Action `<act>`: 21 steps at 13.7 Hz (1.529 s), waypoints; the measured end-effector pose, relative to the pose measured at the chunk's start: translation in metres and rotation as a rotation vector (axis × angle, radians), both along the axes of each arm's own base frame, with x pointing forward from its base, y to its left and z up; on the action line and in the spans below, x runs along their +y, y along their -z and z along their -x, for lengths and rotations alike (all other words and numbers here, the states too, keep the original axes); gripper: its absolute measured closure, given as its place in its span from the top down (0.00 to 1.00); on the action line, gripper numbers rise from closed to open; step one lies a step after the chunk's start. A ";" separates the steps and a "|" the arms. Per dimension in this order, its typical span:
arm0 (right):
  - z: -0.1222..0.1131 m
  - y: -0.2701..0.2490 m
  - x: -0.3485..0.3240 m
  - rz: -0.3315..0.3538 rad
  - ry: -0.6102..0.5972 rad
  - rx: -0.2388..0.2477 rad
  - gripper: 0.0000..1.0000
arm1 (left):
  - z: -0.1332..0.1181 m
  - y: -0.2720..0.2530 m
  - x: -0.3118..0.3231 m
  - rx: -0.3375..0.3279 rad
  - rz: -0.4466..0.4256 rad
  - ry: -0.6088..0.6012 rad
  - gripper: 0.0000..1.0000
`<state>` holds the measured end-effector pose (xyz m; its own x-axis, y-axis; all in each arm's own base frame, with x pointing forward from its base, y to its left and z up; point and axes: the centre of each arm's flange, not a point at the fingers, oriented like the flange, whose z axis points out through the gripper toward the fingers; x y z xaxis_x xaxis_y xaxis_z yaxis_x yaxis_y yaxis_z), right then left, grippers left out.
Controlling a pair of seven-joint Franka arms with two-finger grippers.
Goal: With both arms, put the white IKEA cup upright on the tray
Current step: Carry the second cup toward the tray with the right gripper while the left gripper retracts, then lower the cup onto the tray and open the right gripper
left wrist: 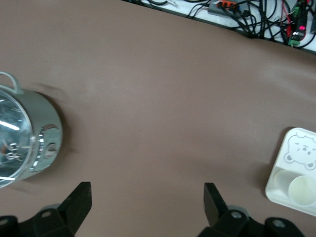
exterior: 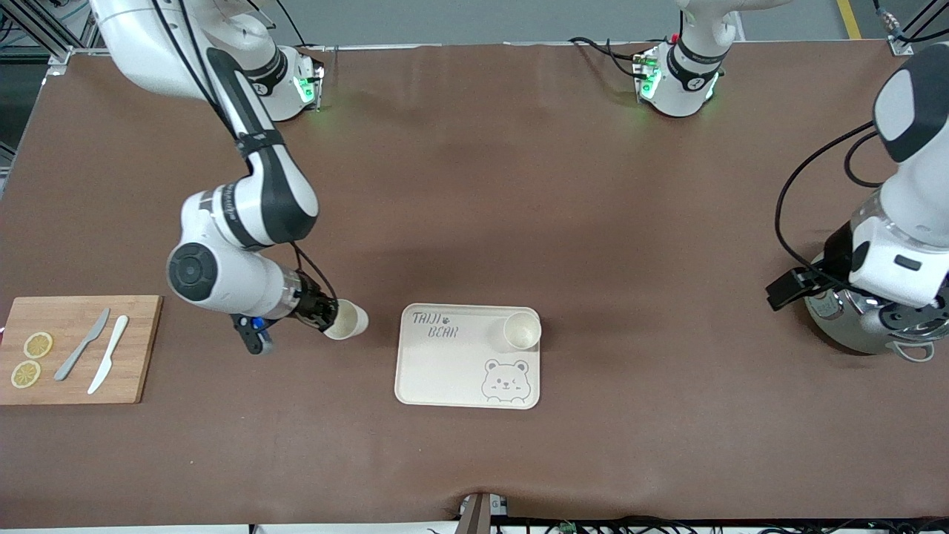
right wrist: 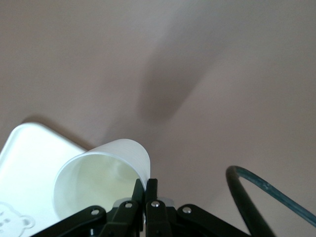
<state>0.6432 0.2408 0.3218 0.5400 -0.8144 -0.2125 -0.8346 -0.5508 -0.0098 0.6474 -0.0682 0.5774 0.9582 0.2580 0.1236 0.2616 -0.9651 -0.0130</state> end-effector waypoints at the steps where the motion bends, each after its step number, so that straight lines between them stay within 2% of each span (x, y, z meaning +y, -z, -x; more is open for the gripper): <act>1: 0.002 0.007 0.019 -0.001 0.016 -0.019 0.03 | 0.004 -0.007 0.007 0.003 -0.006 0.015 1.00; 6: 0.023 0.054 0.106 -0.007 0.146 -0.084 0.03 | 0.020 -0.031 0.043 0.018 -0.032 0.073 1.00; 10: 0.018 0.057 0.106 -0.004 0.188 -0.090 0.03 | 0.023 -0.032 0.055 0.038 -0.036 0.082 1.00; 15: 0.021 0.065 0.113 -0.001 0.178 -0.087 0.04 | 0.035 -0.045 0.086 0.059 -0.049 0.110 1.00; 18: 0.026 0.073 0.122 0.002 0.167 -0.085 0.11 | 0.038 -0.047 0.086 0.070 -0.049 0.113 1.00; 19: 0.026 0.074 0.123 0.003 0.164 -0.086 0.18 | 0.040 -0.047 0.085 0.075 -0.050 0.114 1.00; 21: 0.025 0.073 0.122 0.009 0.160 -0.091 0.41 | 0.046 -0.050 0.084 0.088 -0.052 0.113 1.00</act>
